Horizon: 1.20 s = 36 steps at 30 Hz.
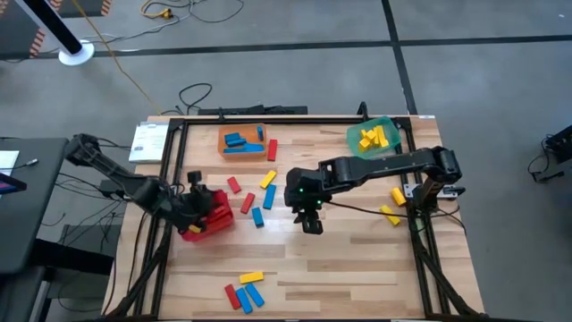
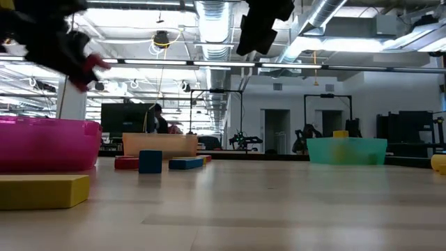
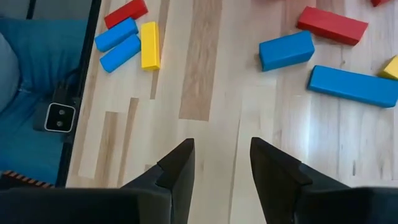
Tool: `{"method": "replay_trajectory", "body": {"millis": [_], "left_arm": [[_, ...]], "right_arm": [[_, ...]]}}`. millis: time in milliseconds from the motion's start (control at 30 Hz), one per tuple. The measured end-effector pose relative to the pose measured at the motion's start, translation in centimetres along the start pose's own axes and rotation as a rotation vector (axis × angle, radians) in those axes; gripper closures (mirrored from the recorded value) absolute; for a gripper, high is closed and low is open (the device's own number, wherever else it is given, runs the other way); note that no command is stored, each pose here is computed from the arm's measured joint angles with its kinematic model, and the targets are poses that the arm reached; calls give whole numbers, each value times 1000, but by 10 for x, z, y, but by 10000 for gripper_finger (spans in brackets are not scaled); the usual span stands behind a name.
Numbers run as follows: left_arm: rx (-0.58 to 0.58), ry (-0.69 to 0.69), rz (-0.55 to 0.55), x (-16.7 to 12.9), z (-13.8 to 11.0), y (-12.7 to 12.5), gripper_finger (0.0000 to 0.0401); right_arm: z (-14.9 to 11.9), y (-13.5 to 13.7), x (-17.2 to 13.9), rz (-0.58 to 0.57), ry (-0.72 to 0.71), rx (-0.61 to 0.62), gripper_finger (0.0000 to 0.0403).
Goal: Sort blocks
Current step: Put the red block into the red bin
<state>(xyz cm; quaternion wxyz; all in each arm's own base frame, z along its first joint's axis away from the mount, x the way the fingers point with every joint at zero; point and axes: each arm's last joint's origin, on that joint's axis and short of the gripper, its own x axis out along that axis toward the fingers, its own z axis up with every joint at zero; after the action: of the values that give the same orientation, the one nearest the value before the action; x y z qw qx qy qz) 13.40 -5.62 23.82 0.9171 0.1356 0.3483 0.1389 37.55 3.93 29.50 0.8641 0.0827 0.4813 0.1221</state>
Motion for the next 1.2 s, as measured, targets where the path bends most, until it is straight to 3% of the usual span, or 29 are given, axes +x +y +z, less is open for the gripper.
{"method": "replay_trajectory", "body": {"millis": [200, 467, 800, 1000, 1200], "left_arm": [[-153, 163, -188, 1, -9, -3, 269], [-278, 312, -276, 7, -13, -12, 269], [-333, 554, -189, 12, -29, -15, 269], [-341, 574, -202, 12, -29, -16, 261], [-343, 574, -201, 12, -29, -16, 223]], "right_arm": [[0, 4, 1, -13, 1, -15, 235], [-1, 10, 3, -8, 7, -28, 235], [-10, 23, 8, -36, 56, -57, 235], [-25, 24, 27, -32, 88, -68, 235], [-41, 20, 48, -26, 77, -66, 235]]}}
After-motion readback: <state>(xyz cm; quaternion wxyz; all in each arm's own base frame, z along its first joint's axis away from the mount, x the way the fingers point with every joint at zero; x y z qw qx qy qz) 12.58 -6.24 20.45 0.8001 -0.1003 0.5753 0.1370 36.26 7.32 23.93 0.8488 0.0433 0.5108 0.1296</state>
